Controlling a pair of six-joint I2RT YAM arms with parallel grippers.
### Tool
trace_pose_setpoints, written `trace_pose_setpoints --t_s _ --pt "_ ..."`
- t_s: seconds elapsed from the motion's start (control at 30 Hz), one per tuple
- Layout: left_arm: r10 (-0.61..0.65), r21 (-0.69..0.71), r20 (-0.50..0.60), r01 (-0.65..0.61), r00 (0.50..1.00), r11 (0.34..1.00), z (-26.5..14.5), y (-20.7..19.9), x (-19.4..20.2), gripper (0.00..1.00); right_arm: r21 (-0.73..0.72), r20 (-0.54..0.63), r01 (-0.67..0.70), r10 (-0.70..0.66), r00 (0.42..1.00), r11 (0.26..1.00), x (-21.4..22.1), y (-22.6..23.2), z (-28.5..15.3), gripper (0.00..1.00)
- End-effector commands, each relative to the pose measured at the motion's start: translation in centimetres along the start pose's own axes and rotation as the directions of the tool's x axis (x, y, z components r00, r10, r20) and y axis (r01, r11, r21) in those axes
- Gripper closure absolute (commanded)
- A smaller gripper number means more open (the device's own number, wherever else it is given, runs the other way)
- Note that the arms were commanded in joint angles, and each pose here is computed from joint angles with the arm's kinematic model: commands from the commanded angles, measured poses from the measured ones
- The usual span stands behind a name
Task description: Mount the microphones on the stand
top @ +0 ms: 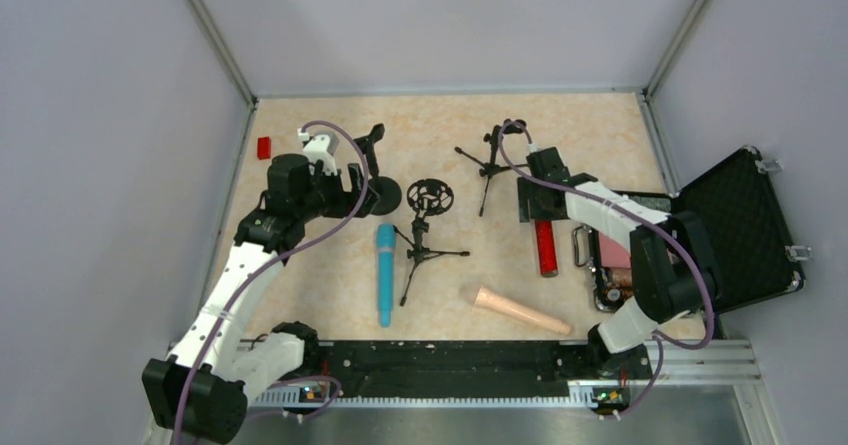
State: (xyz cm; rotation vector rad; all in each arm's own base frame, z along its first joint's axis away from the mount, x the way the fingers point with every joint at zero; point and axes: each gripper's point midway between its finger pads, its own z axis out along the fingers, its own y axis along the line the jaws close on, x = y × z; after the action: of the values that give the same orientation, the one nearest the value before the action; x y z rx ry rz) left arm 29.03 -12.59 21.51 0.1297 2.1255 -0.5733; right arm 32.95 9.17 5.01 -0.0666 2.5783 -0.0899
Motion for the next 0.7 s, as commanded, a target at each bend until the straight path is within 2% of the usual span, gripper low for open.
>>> trace_pose_setpoints --t_s 0.0,0.33,0.47,0.67 --pt "0.031 0.004 0.057 -0.031 0.998 1.0 -0.7 -0.5 -1.6 0.11 -0.001 -0.005 0.003 -0.003 1.0 1.0 -0.6 0.4 0.4 0.37" --pt "0.031 0.0 0.062 -0.031 0.998 1.0 -0.8 -0.5 -1.7 0.11 -0.016 -0.065 0.021 -0.022 0.998 1.0 0.7 1.2 2.0 0.57" --pt "0.031 0.006 0.061 -0.032 0.998 0.999 -0.8 -0.6 -1.7 0.11 -0.041 -0.076 0.022 -0.025 0.997 0.999 0.9 1.7 2.2 0.76" --pt "0.033 -0.006 0.066 -0.033 0.997 0.999 -0.8 -0.4 -1.8 0.11 -0.046 -0.05 0.027 -0.03 0.998 0.999 0.2 1.7 1.6 0.92"
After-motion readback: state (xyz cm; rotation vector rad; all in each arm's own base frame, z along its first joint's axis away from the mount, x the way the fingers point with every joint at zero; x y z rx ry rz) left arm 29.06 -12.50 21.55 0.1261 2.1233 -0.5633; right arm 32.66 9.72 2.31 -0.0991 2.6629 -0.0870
